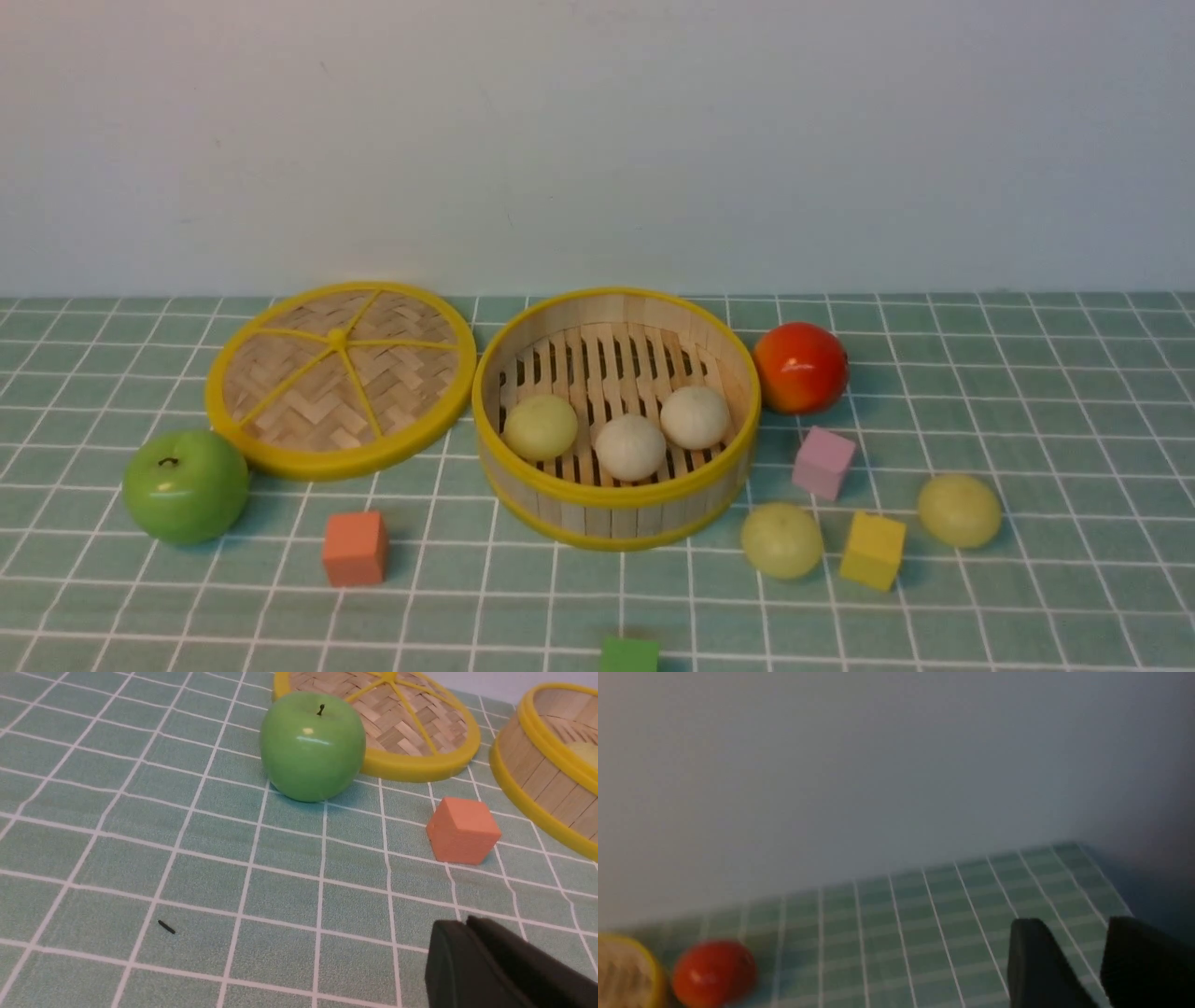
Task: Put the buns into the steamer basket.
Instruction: Use the right arm to grab a steamed stuffed bun, then use the right arm to put the steamed stuffed bun into the steamer, then use the right arm to grab a steamed stuffed bun
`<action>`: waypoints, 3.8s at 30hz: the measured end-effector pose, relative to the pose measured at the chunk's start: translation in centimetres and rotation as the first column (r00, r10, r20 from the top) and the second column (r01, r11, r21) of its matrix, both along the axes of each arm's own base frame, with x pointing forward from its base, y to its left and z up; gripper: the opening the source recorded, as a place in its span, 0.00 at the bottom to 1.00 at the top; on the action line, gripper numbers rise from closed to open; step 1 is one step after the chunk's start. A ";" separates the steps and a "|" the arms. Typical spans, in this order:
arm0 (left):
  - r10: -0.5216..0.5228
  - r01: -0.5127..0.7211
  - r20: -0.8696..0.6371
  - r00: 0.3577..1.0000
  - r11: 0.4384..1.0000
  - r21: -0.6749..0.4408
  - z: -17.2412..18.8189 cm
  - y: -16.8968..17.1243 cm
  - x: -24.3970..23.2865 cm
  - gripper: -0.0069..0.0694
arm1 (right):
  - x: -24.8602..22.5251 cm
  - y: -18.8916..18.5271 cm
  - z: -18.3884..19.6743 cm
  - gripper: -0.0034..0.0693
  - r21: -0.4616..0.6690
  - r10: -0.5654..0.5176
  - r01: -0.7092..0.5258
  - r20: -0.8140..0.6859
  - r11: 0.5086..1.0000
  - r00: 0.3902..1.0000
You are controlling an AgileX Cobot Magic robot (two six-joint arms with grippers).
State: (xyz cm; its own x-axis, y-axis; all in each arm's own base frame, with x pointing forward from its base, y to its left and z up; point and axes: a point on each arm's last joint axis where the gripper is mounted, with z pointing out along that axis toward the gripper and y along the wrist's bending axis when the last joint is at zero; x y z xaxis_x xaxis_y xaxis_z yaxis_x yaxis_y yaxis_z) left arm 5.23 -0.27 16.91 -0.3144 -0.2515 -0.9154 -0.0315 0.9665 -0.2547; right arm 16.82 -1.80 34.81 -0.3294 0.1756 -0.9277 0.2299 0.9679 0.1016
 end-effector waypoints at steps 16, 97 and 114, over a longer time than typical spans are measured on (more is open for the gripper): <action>0.000 0.000 0.000 1.000 1.000 0.000 0.0 0.0 0.0 0.14 | 14.3 7.4 -12.2 0.38 0.191 0.274 -0.197 -0.740 0.961 0.614; 0.000 0.000 0.000 1.000 1.000 -0.006 0.0 0.0 0.0 0.24 | 29.6 21.2 -14.6 0.10 0.418 0.651 -0.501 -0.437 0.758 0.621; 0.000 0.000 0.000 1.000 1.000 -0.001 0.0 0.0 0.0 0.26 | 21.6 18.5 -5.8 0.60 0.332 0.640 -0.579 -0.601 0.745 0.479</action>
